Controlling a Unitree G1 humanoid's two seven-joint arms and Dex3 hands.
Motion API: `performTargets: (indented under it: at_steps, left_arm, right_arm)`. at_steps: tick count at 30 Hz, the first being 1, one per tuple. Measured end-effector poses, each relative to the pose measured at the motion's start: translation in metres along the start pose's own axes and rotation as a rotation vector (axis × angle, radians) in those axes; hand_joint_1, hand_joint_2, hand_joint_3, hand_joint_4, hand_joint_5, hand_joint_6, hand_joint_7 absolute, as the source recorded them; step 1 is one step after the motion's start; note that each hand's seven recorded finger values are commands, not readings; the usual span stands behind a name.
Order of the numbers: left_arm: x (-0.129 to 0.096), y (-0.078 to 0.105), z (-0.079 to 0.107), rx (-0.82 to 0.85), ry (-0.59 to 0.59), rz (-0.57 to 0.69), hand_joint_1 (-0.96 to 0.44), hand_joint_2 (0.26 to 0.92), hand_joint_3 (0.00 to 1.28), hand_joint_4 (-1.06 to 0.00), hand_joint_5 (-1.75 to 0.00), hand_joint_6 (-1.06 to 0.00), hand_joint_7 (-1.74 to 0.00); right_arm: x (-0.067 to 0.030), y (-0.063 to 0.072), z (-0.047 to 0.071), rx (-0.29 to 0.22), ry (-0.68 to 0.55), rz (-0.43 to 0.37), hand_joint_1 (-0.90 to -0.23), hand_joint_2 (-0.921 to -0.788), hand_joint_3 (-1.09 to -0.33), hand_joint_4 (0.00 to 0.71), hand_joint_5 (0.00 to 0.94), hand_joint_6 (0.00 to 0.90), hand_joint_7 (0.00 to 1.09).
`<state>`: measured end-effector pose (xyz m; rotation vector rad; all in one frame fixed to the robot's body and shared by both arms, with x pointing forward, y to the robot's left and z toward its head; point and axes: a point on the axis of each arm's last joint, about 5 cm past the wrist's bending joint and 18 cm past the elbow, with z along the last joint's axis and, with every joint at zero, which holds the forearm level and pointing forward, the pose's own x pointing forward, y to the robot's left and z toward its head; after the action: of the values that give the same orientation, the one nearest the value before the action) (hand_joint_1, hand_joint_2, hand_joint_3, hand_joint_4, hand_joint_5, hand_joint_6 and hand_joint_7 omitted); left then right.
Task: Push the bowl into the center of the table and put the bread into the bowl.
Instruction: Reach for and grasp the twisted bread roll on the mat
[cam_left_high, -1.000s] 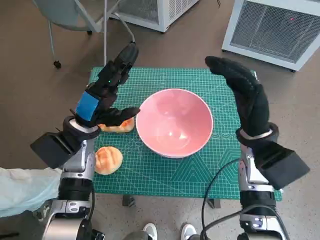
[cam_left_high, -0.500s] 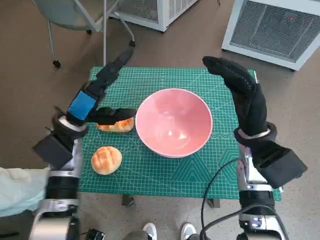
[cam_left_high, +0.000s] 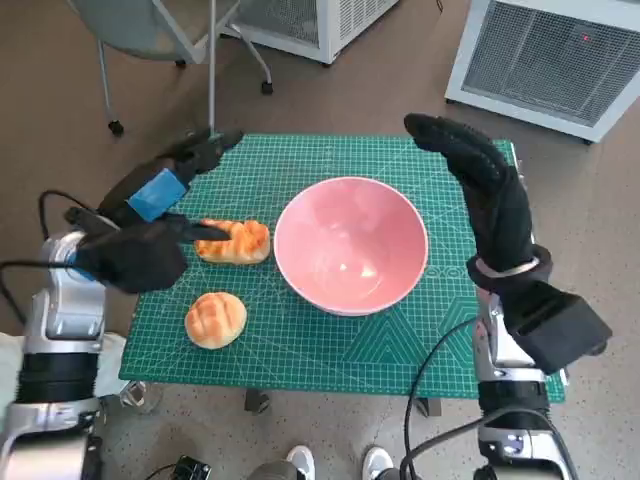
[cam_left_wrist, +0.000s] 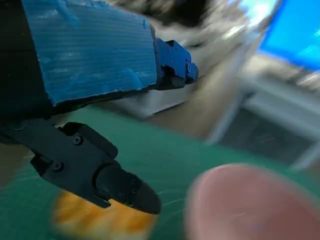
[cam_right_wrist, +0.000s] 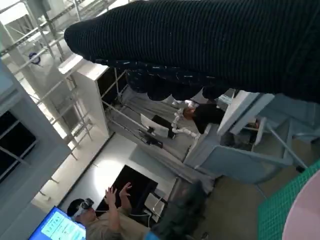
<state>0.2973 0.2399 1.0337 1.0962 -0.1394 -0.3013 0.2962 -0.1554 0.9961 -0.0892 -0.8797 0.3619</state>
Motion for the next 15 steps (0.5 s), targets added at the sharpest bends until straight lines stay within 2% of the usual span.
performTargets:
  at_steps: [9, 15]
  left_arm:
    - [0.005, -0.01, 0.004, 0.046, 0.084, -0.066, 0.01, 0.682, 0.0, -0.09, 0.0, -0.29, -0.01]
    - [0.013, -0.018, 0.003, 0.067, 0.155, -0.122, -0.01, 0.689, 0.0, -0.09, 0.0, -0.28, -0.01]
  right_arm:
    - [-0.0005, 0.002, -0.003, 0.011, 0.014, 0.0, -0.79, -0.921, -0.787, 0.141, 0.0, -0.001, 0.52]
    - [-0.0012, 0.002, -0.004, 0.018, 0.022, -0.004, -0.792, -0.921, -0.785, 0.14, 0.0, -0.001, 0.52]
